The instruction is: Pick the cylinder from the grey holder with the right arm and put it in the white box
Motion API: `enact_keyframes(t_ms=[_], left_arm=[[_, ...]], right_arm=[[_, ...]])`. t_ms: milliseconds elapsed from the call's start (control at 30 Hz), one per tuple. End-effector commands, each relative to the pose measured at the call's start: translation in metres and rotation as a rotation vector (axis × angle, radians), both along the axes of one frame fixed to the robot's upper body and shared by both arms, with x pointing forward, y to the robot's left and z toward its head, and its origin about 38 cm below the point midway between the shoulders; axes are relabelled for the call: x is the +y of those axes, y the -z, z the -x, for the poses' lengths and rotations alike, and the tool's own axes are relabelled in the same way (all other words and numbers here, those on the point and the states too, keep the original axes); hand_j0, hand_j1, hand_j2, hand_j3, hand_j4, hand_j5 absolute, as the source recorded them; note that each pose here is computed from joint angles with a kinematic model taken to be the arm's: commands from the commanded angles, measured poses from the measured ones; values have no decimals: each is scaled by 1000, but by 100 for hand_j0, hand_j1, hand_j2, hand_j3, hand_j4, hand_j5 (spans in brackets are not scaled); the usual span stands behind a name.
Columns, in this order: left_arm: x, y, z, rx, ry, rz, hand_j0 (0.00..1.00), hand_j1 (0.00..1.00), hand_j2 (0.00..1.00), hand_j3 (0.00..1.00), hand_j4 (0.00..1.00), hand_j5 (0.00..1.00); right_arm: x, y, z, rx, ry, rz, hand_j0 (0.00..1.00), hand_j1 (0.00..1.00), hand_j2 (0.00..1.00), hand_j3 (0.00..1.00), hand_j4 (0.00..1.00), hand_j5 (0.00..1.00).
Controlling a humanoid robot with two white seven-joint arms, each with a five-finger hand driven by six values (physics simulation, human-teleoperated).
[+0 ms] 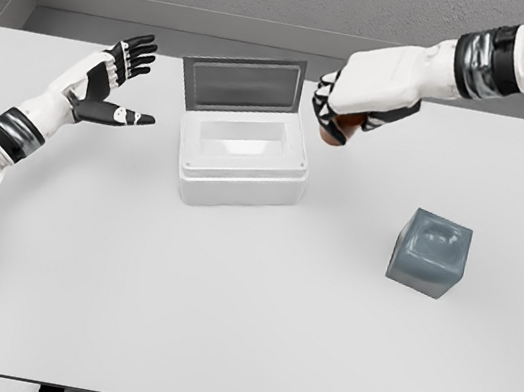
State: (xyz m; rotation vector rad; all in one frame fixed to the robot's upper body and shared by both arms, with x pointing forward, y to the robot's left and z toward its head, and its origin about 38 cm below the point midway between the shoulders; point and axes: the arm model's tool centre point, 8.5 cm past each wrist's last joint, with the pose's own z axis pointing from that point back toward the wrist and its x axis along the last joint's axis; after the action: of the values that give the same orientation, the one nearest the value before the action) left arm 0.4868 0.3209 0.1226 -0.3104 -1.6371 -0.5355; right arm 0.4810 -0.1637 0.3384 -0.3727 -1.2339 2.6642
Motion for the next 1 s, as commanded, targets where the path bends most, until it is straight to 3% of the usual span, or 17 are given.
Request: enact_keyframes(t_ms=[0,200,500,900,967], left_arm=[[0,-1,0,-2,0,6,100,100,100,100,100,100],[0,-1,0,-3,1,-6,100,100,100,100,100,100],[0,-1,0,-1,0,-8,100,100,100,100,100,100],[1,0,0,0,-1,-12,100,100,100,100,100,100],[1,0,-1,0,0,-40,100,100,100,100,100,100]], right_arm=[[8,2,-2,2,-7,5,35,35,35,35,35,35],[22,11,-10,15,-8,35,35,35,35,35,35,35],[40,10,-18,-4,-17,56,34,34,34,34,34,34],[73,10,-19,-23,-65,104,34,34,34,34,34,34],[75,15,-21,-18,-63,119,33,33,33,33,33,33]])
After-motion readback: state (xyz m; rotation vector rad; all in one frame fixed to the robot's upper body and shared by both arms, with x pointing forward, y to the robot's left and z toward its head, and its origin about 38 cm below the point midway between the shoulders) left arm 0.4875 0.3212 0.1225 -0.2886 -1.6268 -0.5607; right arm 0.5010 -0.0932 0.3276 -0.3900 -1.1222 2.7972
